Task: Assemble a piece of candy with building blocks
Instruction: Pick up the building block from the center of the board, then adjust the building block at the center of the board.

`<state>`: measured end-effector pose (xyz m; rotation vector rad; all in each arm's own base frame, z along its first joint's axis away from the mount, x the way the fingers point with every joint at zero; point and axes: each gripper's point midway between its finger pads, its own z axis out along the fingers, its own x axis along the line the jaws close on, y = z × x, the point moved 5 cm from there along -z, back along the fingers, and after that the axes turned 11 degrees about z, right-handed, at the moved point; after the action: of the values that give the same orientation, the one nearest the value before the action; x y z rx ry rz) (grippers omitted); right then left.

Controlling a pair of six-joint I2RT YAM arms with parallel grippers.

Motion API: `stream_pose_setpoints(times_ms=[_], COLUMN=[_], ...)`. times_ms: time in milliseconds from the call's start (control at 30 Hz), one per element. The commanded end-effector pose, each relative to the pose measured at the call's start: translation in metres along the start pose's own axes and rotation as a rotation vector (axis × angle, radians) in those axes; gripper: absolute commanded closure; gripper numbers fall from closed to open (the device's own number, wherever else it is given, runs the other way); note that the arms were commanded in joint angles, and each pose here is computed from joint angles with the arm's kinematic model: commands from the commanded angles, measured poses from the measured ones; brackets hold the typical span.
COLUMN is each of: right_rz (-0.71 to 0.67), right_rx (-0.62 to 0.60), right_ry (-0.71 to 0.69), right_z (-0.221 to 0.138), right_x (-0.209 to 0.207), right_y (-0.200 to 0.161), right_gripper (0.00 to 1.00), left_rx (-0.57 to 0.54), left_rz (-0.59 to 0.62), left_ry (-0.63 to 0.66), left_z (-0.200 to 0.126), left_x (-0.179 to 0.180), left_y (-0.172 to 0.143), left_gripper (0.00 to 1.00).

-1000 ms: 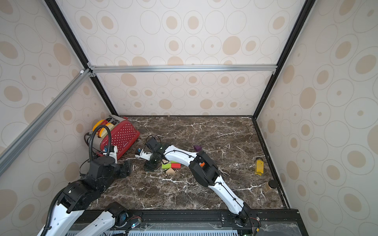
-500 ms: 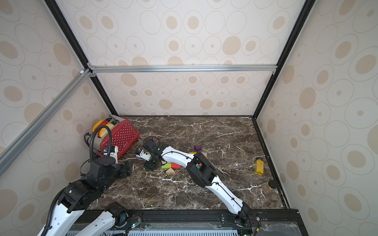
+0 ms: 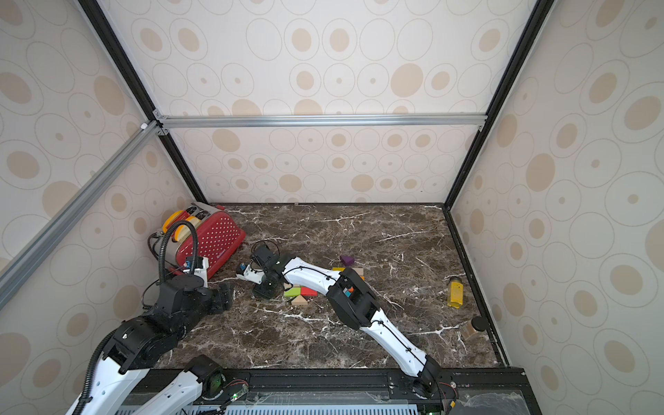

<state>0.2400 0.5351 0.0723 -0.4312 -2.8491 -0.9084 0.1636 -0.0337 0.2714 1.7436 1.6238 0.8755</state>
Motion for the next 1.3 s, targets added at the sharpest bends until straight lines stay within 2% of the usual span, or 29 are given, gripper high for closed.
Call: stream_pose_setpoints(times_ms=[0,67,233,433,567,633,733,867,1067,1267], right_rz=[-0.013,-0.012,-0.001,0.184,0.441,0.638,0.853,0.938,1.066,1.137], right_rx=[0.011,0.013,-0.018,-0.144,-0.184,-0.206,-0.238,-0.265,-0.186,-0.171], right_ry=[0.032,0.031,-0.002,-0.031,-0.167,-0.232,-0.292,-0.377,-0.497,-0.497], right_z=[0.009,0.007,-0.002,-0.039,-0.074,-0.091,-0.109,-0.121,-0.113,-0.103], right_x=[0.003,0.002,-0.005,-0.050,-0.110,-0.148,-0.185,-0.203,-0.221,-0.220], right_y=[-0.004,-0.003,0.006,0.027,0.023,0.009,-0.010,-0.016,-0.038,-0.047], right_gripper=[0.62,0.68,0.71,0.75,0.77,0.80,0.84,0.79,0.75,0.59], left_rx=[-0.001,0.000,-0.002,0.004,0.013,0.016,0.013,0.014,0.019,0.014], left_rz=[0.001,0.001,0.000,0.004,0.008,0.009,0.007,0.008,0.010,0.007], left_ry=[0.006,0.007,0.005,0.008,0.007,0.005,0.002,0.001,-0.004,-0.012], left_z=[0.000,0.000,0.000,0.002,0.003,0.004,0.004,0.004,0.005,0.003], left_x=[0.001,0.001,0.001,0.001,-0.001,-0.001,-0.002,-0.002,-0.002,-0.003], left_y=[0.001,0.001,0.001,0.001,0.001,0.001,0.002,0.001,0.000,0.000], left_gripper=[0.22,0.22,0.22,0.22,0.22,0.22,0.22,0.22,0.22,0.22])
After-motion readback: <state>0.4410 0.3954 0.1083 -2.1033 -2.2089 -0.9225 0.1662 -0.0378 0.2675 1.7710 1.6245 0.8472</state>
